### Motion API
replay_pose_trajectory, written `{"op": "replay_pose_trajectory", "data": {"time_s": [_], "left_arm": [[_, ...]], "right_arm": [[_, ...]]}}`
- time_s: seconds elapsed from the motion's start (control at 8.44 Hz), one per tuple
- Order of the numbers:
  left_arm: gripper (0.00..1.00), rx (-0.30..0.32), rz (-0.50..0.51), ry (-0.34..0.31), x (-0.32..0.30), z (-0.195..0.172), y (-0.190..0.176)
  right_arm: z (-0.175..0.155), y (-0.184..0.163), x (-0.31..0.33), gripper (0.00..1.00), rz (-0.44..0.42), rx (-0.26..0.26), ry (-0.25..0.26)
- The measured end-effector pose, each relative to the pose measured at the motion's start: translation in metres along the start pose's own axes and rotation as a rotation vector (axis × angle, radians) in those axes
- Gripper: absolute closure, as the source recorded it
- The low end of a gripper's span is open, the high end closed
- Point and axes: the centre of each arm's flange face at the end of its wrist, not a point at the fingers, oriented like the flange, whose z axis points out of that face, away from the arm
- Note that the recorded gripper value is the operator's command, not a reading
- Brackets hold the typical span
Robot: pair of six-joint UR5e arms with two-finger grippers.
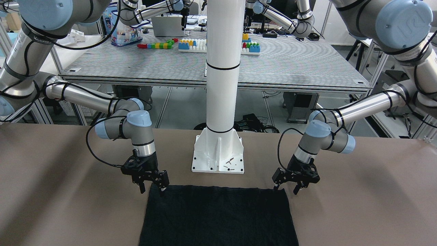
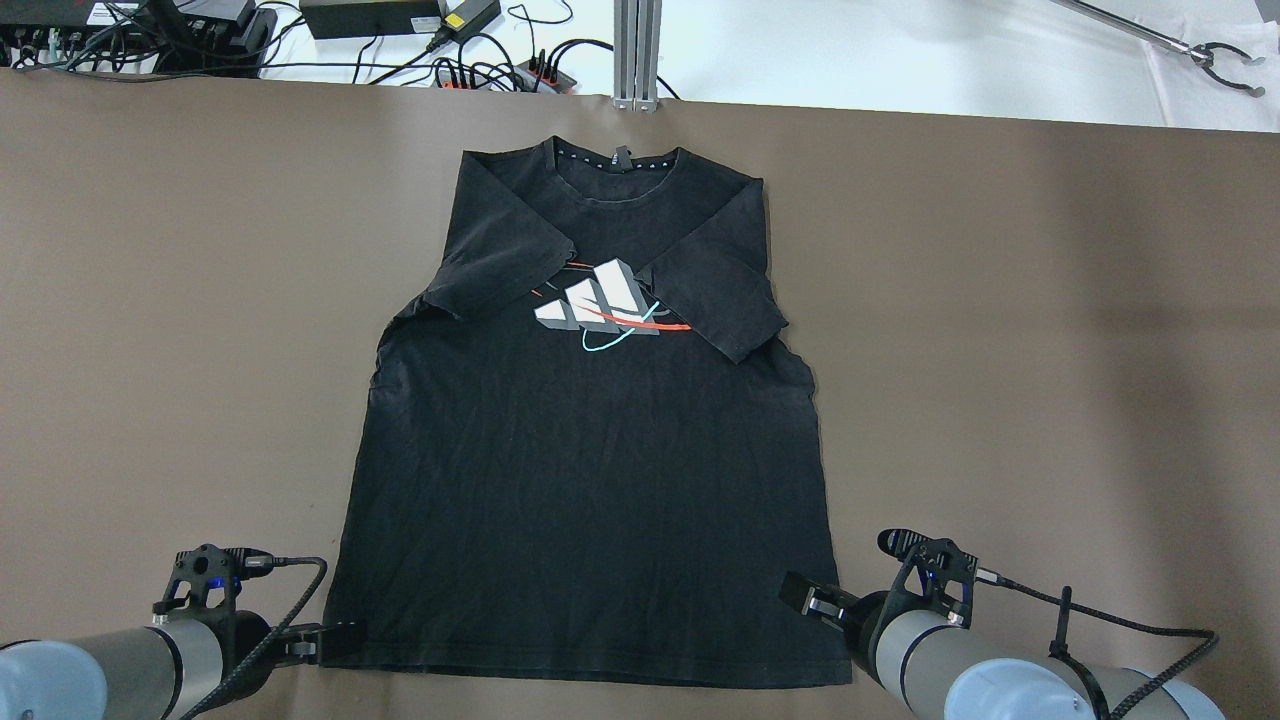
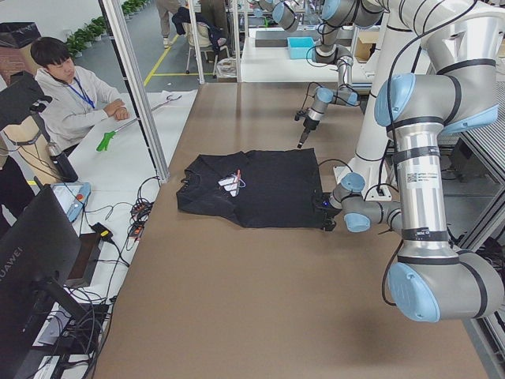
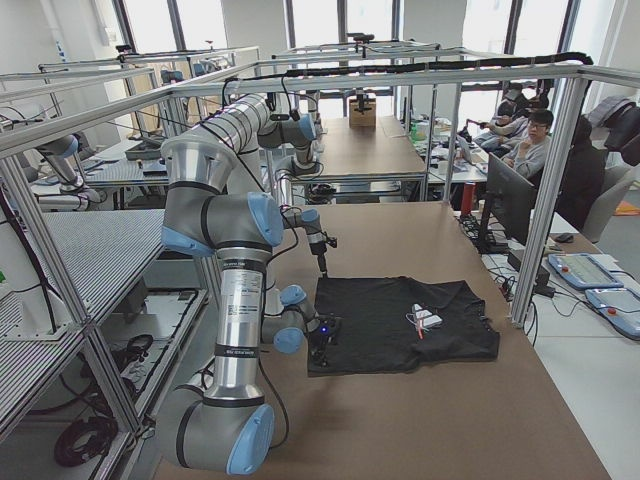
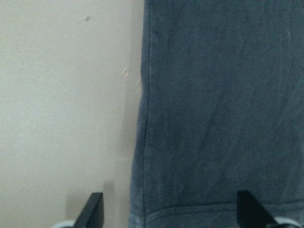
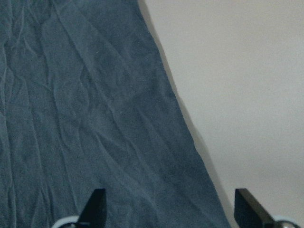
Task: Fold clothes
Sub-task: 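Grasp the hem corners with the left and right grippers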
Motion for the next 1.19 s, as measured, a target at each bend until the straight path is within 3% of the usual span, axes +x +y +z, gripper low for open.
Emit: {"op": "replay_pose_trajectory", "data": {"time_s": [0.24,0.36,0.71,0.95,1.19], "left_arm": [[0.37,-0.001,0.022,-0.011,-0.003,0.004,0.01],[0.48,0.004,0.031,-0.014,-0.003,0.005,0.015],[0.52,0.001,0.049,-0.02,-0.004,0.009,0.024],[0.7,0.0,0.067,-0.024,-0.005,0.01,0.025],[1.0,0.0,0.073,-0.022,-0.004,0.01,0.025]], "right_arm": [[0.0,0.001,0.0,0.05,-0.009,-0.001,0.0],[0.0,0.0,0.0,0.05,-0.014,-0.001,0.0],[0.001,0.001,-0.001,0.05,-0.019,-0.001,0.0],[0.001,0.001,-0.002,0.05,-0.019,-0.002,-0.002],[0.001,0.001,-0.002,0.05,-0.018,-0.003,-0.003]]}}
